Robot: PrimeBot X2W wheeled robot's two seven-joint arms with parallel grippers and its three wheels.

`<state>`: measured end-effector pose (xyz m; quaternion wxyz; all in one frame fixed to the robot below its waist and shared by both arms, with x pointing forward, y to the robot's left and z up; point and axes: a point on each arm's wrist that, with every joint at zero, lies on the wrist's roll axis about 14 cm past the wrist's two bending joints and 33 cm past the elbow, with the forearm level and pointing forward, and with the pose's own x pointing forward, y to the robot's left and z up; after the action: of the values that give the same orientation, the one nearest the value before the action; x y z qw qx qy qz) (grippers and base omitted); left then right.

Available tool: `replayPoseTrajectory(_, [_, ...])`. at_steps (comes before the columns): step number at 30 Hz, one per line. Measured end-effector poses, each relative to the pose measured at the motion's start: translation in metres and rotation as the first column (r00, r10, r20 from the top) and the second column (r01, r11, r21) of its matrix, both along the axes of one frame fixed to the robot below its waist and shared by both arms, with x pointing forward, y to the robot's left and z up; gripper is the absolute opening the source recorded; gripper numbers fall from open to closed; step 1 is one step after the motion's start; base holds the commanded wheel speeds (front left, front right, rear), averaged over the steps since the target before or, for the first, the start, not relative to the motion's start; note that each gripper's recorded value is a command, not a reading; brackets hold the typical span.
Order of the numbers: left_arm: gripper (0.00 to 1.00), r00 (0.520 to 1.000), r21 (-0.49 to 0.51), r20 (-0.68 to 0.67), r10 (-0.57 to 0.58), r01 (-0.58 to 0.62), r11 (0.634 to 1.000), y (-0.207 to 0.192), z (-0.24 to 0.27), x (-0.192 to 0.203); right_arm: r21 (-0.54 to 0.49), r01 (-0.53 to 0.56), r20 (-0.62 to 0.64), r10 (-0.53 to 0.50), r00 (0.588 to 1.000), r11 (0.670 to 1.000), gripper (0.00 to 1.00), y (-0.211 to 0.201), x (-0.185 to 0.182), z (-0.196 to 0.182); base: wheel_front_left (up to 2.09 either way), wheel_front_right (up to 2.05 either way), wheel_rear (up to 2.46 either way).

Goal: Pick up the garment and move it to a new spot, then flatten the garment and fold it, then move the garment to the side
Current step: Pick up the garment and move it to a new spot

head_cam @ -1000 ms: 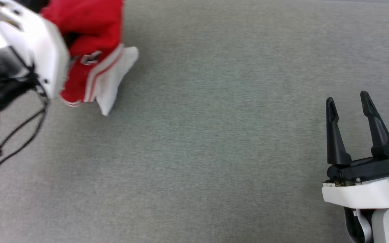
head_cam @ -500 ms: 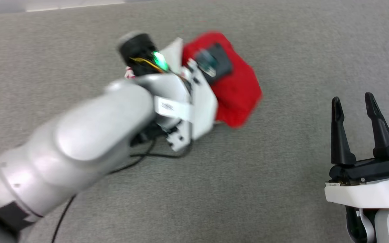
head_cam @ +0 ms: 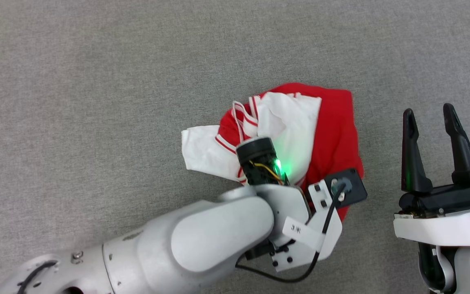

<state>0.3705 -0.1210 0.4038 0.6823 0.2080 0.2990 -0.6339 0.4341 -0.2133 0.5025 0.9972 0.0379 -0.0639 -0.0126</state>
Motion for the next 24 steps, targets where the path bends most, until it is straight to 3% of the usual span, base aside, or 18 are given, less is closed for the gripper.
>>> replayPoseTrajectory(4, [0.0, 1.0, -0.023, -0.011, 0.003, -0.004, 1.0, -0.001, 0.0, -0.009, -0.001, 0.0, -0.004, 0.0, 1.0, 1.0, 1.0, 0.0, 0.001, -0.001, 0.0, 0.0, 0.0])
replayPoseTrajectory(5, [0.45, 1.0, -0.046, -0.003, 0.012, -0.012, 0.999, -0.002, 0.003, -0.008, -0.001, -0.001, -0.003, 0.001, 1.0, 1.0, 1.0, 0.0, 0.001, -0.001, 0.0, 0.0, 0.0])
replayPoseTrajectory(6, [1.0, 1.0, -0.073, 0.016, 0.024, -0.022, 0.997, -0.003, 0.007, -0.004, -0.001, -0.005, -0.001, 0.005, 1.0, 1.0, 1.0, 0.002, 0.0, 0.0, 0.0, 0.0, 0.0])
replayPoseTrajectory(10, [1.0, 0.993, -0.222, 0.093, 0.074, -0.052, 0.974, -0.012, 0.037, 0.012, -0.007, -0.018, 0.011, 0.018, 1.0, 1.0, 1.0, 0.007, -0.003, 0.006, 0.0, 0.0, 0.0])
replayPoseTrajectory(16, [1.0, 0.94, -0.453, 0.23, 0.25, -0.124, 0.883, -0.005, 0.096, 0.05, -0.009, -0.033, 0.039, 0.033, 0.999, 0.999, 1.0, 0.013, -0.014, 0.019, 0.0, 0.0, 0.0])
replayPoseTrajectory(20, [1.0, 0.858, -0.566, 0.302, 0.416, -0.19, 0.802, 0.018, 0.127, 0.07, -0.005, -0.05, 0.058, 0.051, 0.997, 0.999, 1.0, 0.019, -0.022, 0.027, 0.0, 0.0, 0.0])
replayPoseTrajectory(24, [1.0, 0.73, -0.654, 0.336, 0.595, -0.274, 0.706, 0.059, 0.144, 0.088, -0.005, -0.067, 0.077, 0.067, 0.995, 0.998, 1.0, 0.025, -0.03, 0.035, 0.0, 0.0, 0.0])
